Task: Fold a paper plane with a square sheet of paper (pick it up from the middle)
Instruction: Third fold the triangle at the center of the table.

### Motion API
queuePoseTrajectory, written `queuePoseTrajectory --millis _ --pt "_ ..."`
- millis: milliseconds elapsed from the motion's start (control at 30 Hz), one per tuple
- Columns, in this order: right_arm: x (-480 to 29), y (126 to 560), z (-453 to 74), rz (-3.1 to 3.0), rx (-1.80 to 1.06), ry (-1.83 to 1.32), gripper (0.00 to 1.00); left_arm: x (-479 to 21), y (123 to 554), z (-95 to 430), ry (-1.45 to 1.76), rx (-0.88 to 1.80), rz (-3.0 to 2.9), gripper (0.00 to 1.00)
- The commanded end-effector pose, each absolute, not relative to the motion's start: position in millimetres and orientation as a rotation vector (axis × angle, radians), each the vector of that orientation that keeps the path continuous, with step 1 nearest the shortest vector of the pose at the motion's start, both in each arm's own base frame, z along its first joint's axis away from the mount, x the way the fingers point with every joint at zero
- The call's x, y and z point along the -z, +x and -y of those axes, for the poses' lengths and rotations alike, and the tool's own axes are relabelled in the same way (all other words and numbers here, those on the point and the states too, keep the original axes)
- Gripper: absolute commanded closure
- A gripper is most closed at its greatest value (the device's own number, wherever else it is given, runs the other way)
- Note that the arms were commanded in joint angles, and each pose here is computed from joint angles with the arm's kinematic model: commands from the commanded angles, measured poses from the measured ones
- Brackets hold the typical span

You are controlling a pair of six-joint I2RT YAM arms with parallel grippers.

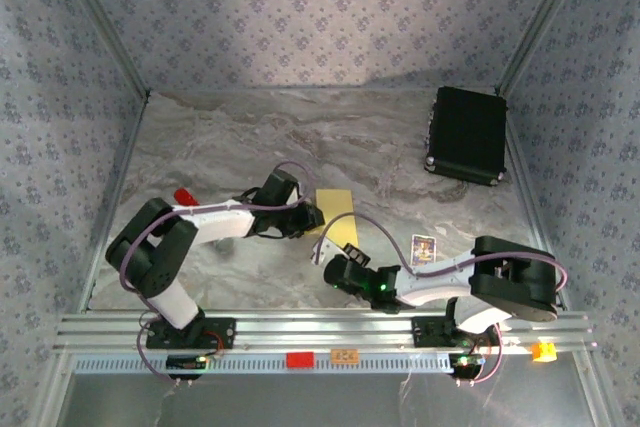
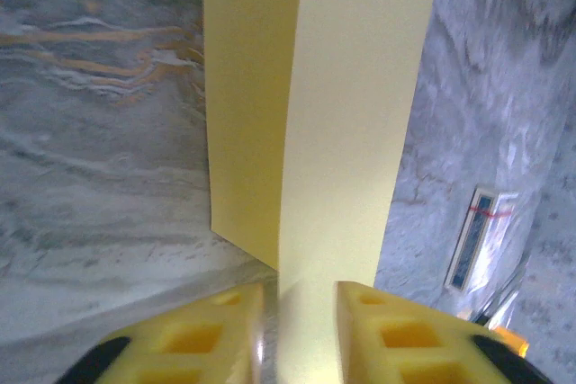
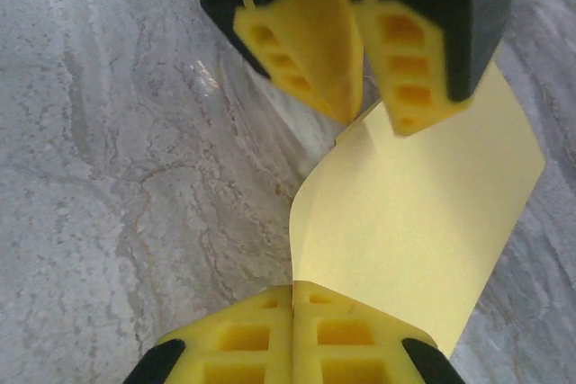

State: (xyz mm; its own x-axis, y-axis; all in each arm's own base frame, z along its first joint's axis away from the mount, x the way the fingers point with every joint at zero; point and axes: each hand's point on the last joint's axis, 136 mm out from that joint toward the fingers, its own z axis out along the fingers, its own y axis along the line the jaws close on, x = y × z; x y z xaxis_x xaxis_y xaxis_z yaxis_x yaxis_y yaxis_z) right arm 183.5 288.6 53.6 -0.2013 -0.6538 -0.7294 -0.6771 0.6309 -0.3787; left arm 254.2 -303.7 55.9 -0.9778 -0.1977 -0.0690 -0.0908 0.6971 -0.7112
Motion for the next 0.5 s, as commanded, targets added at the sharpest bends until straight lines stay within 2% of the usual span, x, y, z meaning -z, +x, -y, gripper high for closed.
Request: queuePoseTrajectory --millis 0,100,267,467 --pt "-54 178 -295 -1.978 -0.174 -1.029 0.95 -63 257 284 -0.258 1.047 -2.742 0.61" --pt "-56 177 -300 -2.054 -0.34 -0.975 0.95 -70 260 270 -0.269 0.977 -2.719 0.54" --pt "-64 177 -309 -2.208 -0.726 -0.882 0.96 -84 266 241 -0.319 0.839 -2.645 0.51" --pt "-75 183 -307 -2.293 -0.975 -0.758 0.96 -88 268 224 -0.368 0.827 -2.604 0.51"
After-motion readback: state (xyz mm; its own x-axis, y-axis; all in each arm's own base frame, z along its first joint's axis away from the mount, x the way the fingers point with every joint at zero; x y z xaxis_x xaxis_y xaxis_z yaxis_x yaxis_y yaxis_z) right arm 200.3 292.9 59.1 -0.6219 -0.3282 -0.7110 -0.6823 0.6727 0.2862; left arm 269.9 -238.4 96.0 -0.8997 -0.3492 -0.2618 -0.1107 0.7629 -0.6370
